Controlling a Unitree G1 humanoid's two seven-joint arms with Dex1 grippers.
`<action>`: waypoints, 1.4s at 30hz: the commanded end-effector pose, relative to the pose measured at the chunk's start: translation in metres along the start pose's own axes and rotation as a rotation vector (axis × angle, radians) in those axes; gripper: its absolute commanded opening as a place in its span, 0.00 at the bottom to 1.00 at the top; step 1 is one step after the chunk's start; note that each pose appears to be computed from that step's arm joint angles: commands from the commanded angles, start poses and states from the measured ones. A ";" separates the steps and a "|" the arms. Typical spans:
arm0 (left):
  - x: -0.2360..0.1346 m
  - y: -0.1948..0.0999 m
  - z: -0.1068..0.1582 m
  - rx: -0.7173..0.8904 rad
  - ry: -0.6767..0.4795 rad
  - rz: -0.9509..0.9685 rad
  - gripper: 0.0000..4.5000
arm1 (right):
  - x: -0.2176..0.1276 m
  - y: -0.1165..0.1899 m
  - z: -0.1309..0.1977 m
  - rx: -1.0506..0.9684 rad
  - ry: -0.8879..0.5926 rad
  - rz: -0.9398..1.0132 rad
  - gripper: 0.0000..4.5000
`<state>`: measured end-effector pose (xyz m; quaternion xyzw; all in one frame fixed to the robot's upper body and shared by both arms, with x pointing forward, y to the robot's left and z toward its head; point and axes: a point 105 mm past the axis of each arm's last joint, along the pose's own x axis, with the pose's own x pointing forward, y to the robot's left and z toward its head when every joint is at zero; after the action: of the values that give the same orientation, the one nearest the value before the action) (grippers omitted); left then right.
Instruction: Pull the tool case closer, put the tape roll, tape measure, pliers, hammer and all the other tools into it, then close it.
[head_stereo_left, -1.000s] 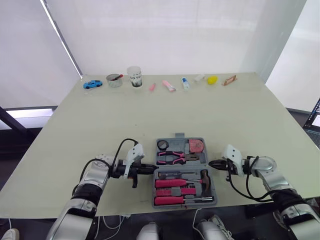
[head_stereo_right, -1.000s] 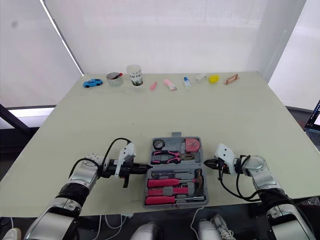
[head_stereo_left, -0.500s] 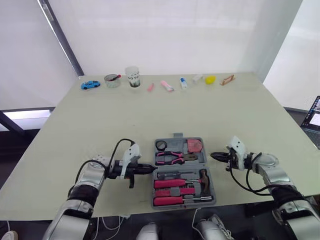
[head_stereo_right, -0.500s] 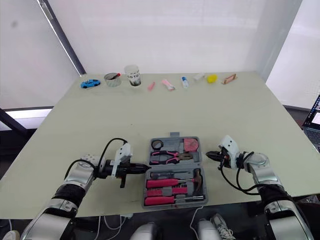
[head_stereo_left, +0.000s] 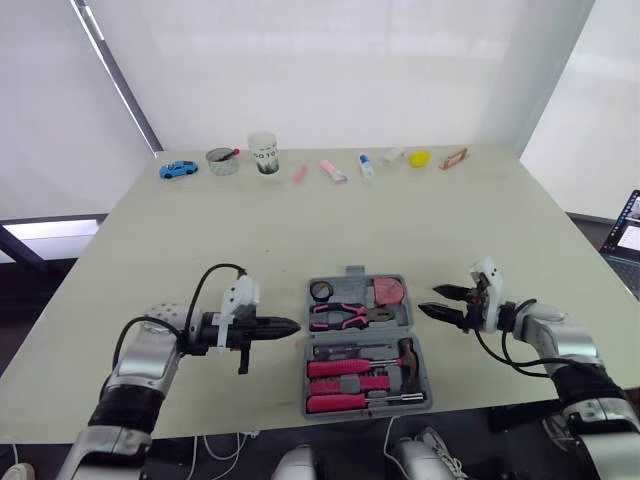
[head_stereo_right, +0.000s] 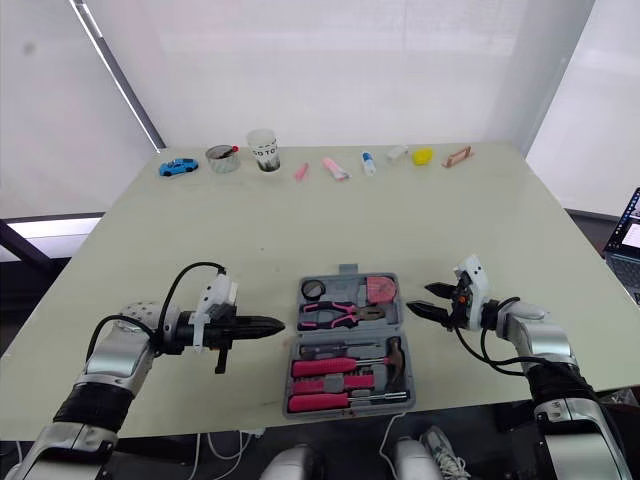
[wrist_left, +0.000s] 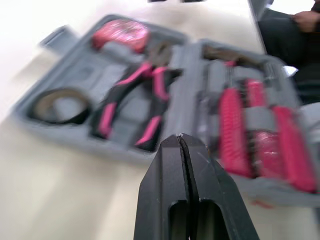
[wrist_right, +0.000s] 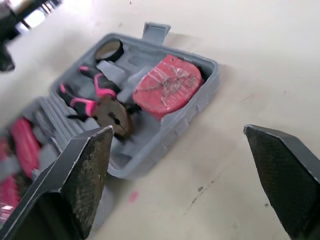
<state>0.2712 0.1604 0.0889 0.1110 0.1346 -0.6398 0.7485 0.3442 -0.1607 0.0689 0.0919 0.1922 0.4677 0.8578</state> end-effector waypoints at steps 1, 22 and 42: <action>0.017 -0.023 0.008 0.030 0.016 -0.106 0.00 | 0.001 0.005 0.019 0.014 0.001 0.045 1.00; 0.056 -0.039 -0.061 0.099 0.294 -0.187 0.00 | 0.051 -0.014 0.014 0.170 0.188 -0.002 1.00; 0.057 -0.046 -0.071 0.079 0.309 -0.189 0.00 | 0.082 0.017 0.024 0.271 0.083 0.203 1.00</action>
<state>0.2398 0.1176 0.0275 0.2251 0.1782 -0.6967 0.6574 0.3792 -0.0985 0.0563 0.2015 0.3085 0.4837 0.7939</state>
